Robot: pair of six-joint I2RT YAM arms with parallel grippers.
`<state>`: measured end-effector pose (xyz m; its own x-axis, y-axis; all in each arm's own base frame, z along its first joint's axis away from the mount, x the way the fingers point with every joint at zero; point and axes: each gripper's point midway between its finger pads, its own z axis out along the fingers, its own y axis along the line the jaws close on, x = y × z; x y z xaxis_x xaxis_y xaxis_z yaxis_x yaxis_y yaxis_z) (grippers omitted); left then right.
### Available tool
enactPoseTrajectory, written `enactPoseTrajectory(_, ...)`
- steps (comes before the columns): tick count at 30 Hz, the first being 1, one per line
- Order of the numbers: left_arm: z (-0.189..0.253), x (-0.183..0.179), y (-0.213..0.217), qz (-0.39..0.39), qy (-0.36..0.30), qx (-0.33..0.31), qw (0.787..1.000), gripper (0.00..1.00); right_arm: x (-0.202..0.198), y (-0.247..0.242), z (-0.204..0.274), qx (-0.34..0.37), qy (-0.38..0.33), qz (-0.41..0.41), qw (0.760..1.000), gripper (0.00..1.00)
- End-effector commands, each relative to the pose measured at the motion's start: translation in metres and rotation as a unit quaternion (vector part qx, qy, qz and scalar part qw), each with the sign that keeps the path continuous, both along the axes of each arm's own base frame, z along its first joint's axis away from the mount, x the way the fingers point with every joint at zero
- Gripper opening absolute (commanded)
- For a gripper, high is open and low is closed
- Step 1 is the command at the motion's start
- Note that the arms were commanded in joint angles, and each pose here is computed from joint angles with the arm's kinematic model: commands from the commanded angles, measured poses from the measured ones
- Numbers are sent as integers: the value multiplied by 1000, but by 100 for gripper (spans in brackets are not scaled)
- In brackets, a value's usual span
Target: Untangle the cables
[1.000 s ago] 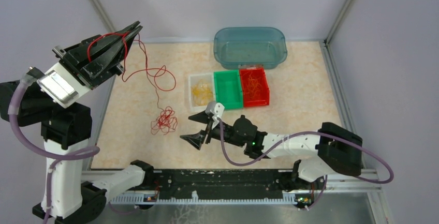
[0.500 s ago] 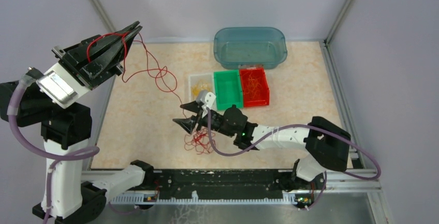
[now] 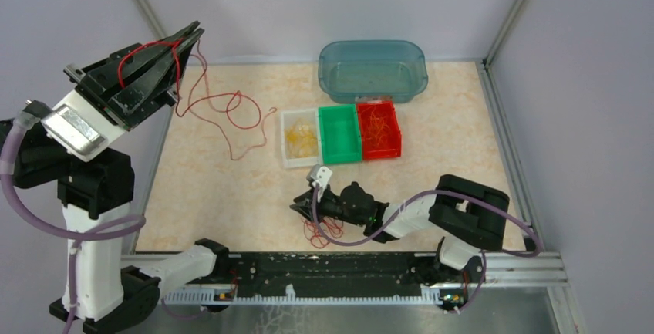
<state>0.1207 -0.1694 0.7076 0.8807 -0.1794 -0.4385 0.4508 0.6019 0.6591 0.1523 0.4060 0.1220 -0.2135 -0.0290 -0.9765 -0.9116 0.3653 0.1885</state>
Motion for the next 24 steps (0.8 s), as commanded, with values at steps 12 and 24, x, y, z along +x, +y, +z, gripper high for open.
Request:
enactPoseTrajectory(12, 6, -1, -1, 6, -16, 8, 1000, 0, 22, -20, 98, 133, -63, -78, 986, 65)
enactPoseTrajectory(24, -87, 58, -37, -40, 116, 57, 991, 0, 22, -58, 199, 216, -114, -93, 965, 75)
